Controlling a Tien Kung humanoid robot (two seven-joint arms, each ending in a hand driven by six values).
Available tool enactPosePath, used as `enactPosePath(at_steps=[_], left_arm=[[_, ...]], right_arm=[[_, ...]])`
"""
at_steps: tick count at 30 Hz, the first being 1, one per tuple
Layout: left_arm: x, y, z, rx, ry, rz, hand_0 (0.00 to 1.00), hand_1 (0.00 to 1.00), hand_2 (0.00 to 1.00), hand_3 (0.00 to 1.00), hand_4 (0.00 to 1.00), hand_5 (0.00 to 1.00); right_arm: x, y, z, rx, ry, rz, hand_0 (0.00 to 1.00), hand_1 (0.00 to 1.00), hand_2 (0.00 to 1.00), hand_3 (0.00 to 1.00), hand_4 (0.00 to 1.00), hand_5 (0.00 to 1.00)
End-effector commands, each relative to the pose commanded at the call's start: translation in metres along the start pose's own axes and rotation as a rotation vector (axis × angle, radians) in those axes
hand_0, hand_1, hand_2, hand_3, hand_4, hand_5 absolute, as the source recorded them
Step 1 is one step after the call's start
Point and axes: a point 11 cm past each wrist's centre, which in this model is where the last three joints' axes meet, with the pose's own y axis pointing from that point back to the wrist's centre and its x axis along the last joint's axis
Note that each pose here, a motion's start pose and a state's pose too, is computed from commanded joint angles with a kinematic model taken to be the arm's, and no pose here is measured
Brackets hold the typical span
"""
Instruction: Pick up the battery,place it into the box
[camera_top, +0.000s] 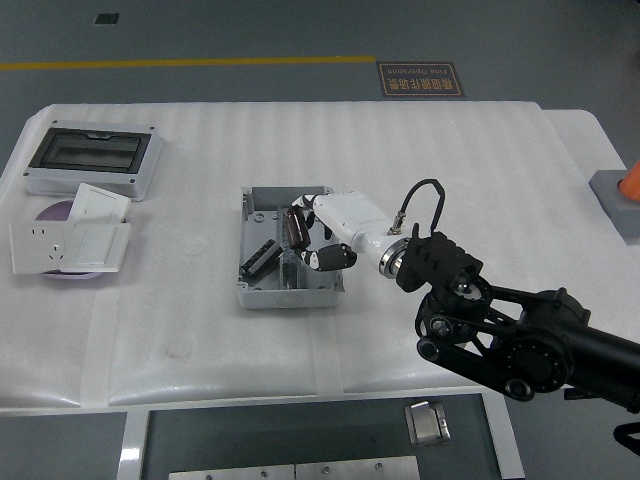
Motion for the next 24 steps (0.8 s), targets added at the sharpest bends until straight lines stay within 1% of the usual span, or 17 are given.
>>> enactPosePath(at_steps=[4,5,10,11,15,17,19,24], left_arm=[[0.000,0.000,-0.002,0.006,-0.001,-0.003,0.640,0.701,0.535,0.588,0.453,0.130],[0.000,0.000,-0.002,0.007,-0.002,-0.003,0.639,0.700,0.533,0.588,0.449,0.130],[-0.001,0.000,-0.001,0.008,-0.005,-0.007,0.639,0.700,0.533,0.588,0.449,0.130],[-0.001,0.000,-0.001,0.009,-0.005,-0.008,0.639,0.700,0.532,0.587,0.450,0.130],[-0.001,0.000,-0.001,0.010,-0.005,-0.010,0.639,0.700,0.532,0.587,0.450,0.130],[-0.001,0.000,-0.001,0.011,-0.005,-0.011,0.639,0.700,0.533,0.584,0.450,0.130],[-0.001,0.000,-0.001,0.012,-0.004,-0.011,0.639,0.700,0.533,0.584,0.450,0.130],[-0.002,0.000,-0.001,0.014,-0.005,-0.014,0.639,0.700,0.533,0.584,0.450,0.130]], right_arm=[[-0.006,0.000,-0.002,0.004,0.012,-0.002,0.780,0.750,0.843,0.944,0.702,0.316],[-0.006,0.000,-0.003,0.005,0.012,-0.002,0.998,0.998,0.998,0.998,0.870,0.425],[-0.007,0.000,-0.003,0.006,0.011,-0.002,0.998,0.998,0.998,0.998,0.870,0.425],[-0.007,0.000,-0.003,0.006,0.011,-0.001,0.998,0.998,0.998,0.998,0.915,0.459],[-0.002,0.001,-0.003,0.005,-0.003,0.011,0.998,0.998,0.998,0.998,0.915,0.459],[0.008,0.000,0.002,-0.005,-0.014,0.037,0.998,0.998,0.998,0.998,0.935,0.476],[0.021,-0.001,0.011,-0.028,-0.019,0.076,0.998,0.998,0.998,0.998,0.935,0.476],[0.058,0.000,0.056,-0.139,-0.007,0.174,0.998,0.998,0.998,0.998,0.938,0.480]])
